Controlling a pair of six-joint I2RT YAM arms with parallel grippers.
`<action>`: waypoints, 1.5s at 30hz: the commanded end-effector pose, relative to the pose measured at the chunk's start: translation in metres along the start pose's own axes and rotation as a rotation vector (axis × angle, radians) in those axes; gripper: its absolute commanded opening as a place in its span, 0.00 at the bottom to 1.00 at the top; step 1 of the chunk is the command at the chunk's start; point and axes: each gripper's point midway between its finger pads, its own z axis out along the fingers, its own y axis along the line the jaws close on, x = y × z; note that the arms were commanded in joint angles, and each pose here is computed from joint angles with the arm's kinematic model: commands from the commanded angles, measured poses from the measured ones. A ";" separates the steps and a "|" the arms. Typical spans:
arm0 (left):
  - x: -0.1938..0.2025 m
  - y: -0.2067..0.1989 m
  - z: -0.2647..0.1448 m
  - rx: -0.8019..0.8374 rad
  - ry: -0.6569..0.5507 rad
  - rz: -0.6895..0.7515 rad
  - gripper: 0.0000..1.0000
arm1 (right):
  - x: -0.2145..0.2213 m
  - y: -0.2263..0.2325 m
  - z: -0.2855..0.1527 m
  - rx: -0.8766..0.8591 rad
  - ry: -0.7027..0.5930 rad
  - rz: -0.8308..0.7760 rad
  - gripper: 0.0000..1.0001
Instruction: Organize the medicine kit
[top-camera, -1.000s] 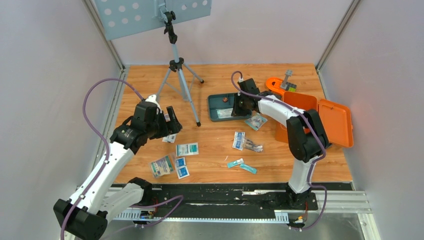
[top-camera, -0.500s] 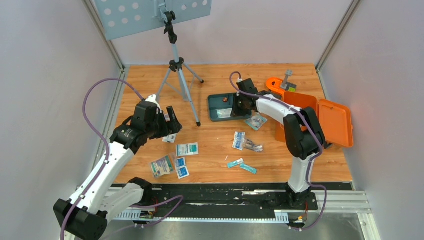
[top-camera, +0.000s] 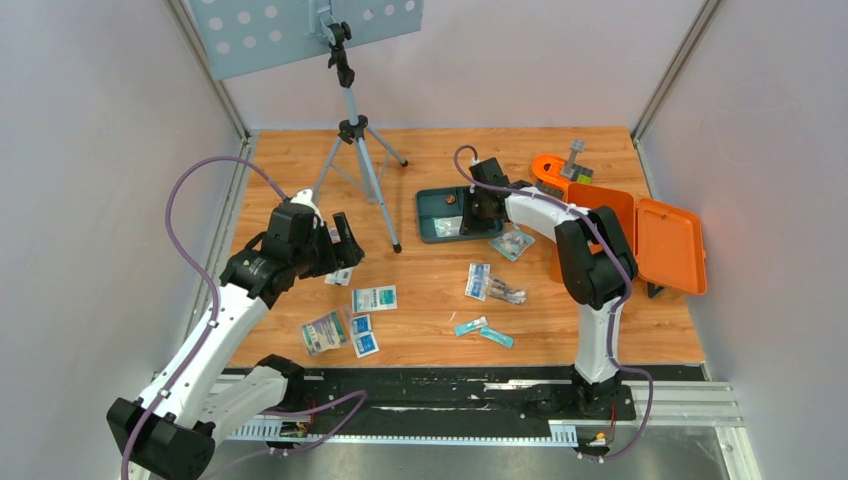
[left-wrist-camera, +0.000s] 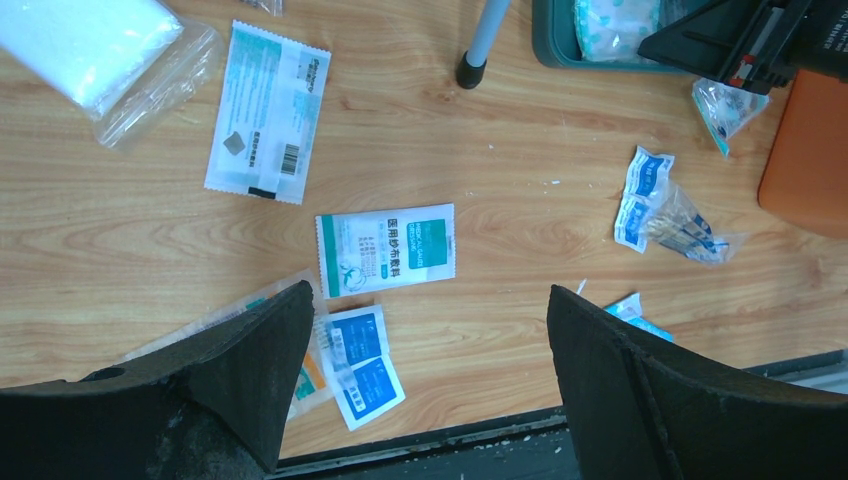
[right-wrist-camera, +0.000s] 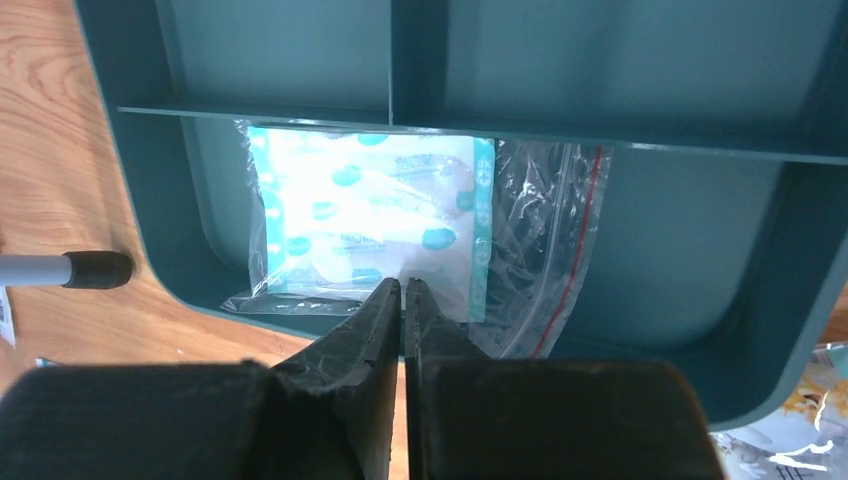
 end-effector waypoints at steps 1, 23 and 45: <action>-0.008 0.000 -0.002 0.001 -0.036 0.002 0.95 | -0.016 0.002 0.007 -0.004 -0.039 -0.014 0.08; -0.011 -0.002 -0.006 0.007 -0.049 0.006 0.95 | -0.069 0.041 -0.101 -0.101 -0.259 -0.033 0.40; -0.015 -0.007 -0.015 0.037 -0.062 0.021 0.95 | 0.170 0.016 -0.119 0.000 0.068 0.214 0.42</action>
